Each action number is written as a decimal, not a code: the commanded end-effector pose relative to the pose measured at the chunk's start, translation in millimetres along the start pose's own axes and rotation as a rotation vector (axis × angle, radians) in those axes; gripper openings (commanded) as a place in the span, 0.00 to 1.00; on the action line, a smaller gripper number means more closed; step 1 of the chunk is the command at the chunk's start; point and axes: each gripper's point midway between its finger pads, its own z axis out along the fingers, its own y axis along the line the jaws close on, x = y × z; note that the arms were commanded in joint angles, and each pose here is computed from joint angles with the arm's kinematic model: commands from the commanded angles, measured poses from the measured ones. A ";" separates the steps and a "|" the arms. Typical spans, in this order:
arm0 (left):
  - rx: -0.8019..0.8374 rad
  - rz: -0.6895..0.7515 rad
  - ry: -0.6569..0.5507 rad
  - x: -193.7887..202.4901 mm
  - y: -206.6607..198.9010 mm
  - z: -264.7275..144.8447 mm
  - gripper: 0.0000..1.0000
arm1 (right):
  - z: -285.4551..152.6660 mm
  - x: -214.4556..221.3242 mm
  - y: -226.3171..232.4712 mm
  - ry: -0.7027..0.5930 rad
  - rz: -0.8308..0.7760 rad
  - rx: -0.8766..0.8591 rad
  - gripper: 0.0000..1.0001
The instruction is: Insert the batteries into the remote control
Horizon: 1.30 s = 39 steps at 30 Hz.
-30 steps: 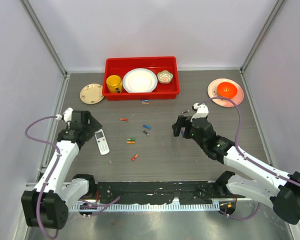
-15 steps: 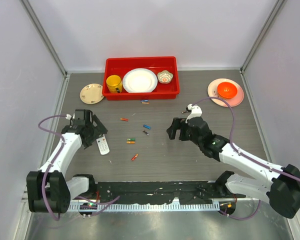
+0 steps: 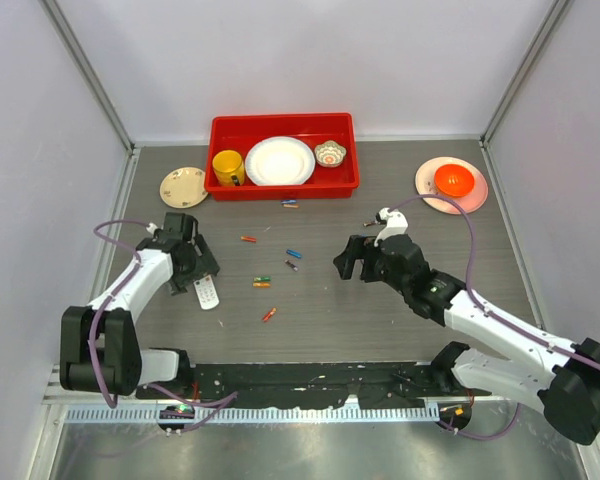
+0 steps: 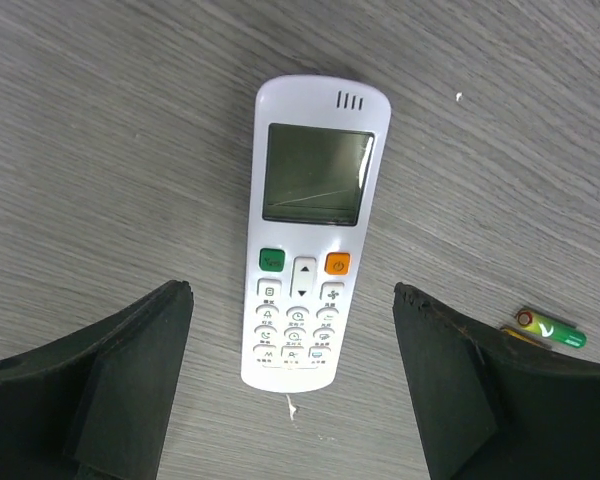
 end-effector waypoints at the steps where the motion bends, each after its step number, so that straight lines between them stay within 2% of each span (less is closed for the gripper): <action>1: -0.035 0.078 -0.023 -12.7 -2.0 -3.1 0.83 | -11.9 -30.1 13.1 -0.085 0.006 -0.036 0.95; 8: -0.074 0.129 0.009 -16.4 -1.8 9.4 0.79 | -12.5 -27.5 13.8 -0.076 0.006 -0.043 0.95; 25: -0.108 0.148 0.099 -4.8 -1.0 33.3 0.73 | -16.7 -32.5 12.2 -0.096 0.005 -0.035 0.95; 31: -0.114 0.142 0.111 -1.6 -0.3 36.0 0.67 | -19.4 -34.2 11.8 -0.102 0.004 -0.034 0.95; 35: -0.118 0.138 0.114 -0.8 -0.7 35.2 0.57 | -21.9 -34.2 9.9 -0.107 0.003 -0.027 0.95; 39: -0.107 0.136 0.056 -9.6 -3.6 23.8 0.47 | -25.1 -37.3 10.6 -0.114 0.006 -0.030 0.95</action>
